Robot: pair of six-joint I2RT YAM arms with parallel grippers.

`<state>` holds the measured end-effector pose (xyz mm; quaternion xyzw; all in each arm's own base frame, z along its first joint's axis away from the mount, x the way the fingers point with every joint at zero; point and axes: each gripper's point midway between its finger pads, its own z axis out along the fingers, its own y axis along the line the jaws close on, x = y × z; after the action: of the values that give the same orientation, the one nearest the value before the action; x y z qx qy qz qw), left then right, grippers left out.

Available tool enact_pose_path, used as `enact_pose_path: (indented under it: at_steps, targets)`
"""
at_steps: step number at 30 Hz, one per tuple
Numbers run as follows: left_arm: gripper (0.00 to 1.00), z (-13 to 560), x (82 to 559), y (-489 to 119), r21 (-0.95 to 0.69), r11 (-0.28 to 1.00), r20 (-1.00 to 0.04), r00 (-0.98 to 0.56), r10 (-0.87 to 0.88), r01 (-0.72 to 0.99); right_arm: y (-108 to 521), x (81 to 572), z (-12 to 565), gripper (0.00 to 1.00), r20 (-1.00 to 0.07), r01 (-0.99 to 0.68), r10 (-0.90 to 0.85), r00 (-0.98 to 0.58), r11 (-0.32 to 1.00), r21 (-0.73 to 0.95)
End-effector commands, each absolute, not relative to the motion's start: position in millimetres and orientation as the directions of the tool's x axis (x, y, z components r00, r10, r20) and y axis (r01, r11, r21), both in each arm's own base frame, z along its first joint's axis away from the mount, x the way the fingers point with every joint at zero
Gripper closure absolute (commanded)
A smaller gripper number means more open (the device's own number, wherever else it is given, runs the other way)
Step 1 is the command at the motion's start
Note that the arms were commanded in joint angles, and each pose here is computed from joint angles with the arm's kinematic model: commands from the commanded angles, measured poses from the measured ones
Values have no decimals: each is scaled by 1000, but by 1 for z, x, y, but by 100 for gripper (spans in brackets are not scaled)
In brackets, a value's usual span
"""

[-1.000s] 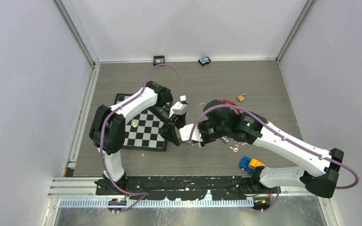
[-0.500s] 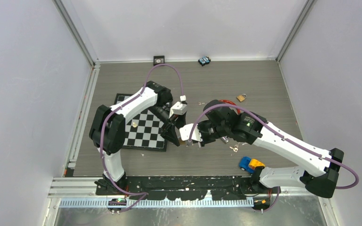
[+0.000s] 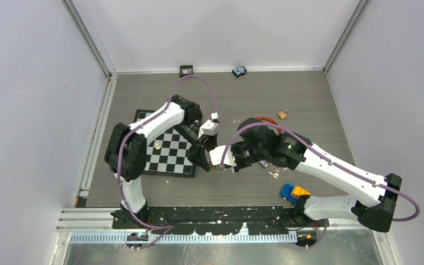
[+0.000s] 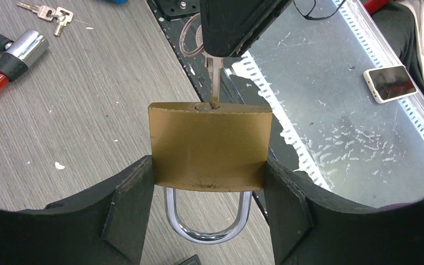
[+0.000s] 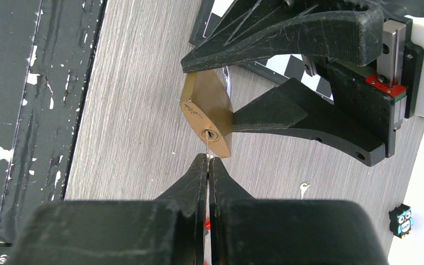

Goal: Unlock with the key

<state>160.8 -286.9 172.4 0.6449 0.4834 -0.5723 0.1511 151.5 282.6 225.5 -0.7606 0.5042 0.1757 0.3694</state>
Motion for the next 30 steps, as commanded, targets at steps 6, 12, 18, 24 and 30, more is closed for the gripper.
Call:
enact_pose_path:
  at_steps: [6,12,18,24,30]
  targets:
    - [100,205,153,-297,-349,-505,-918,-178,355,789,292,158,234,99,-644,-869,-599,476,-206,-450]
    - [100,203,154,-299,-369,-508,-912,-199,358,778,288,159,228,99,-621,-848,-596,509,-221,-482]
    - [100,204,155,-300,-371,-509,-913,-205,353,776,286,158,224,99,-606,-829,-585,539,-240,-506]
    - [100,205,156,-301,-378,-504,-910,-212,356,777,289,159,222,99,-584,-811,-586,562,-251,-528]
    - [100,202,159,-302,-391,-492,-903,-220,370,778,292,164,217,99,-577,-807,-597,557,-224,-547]
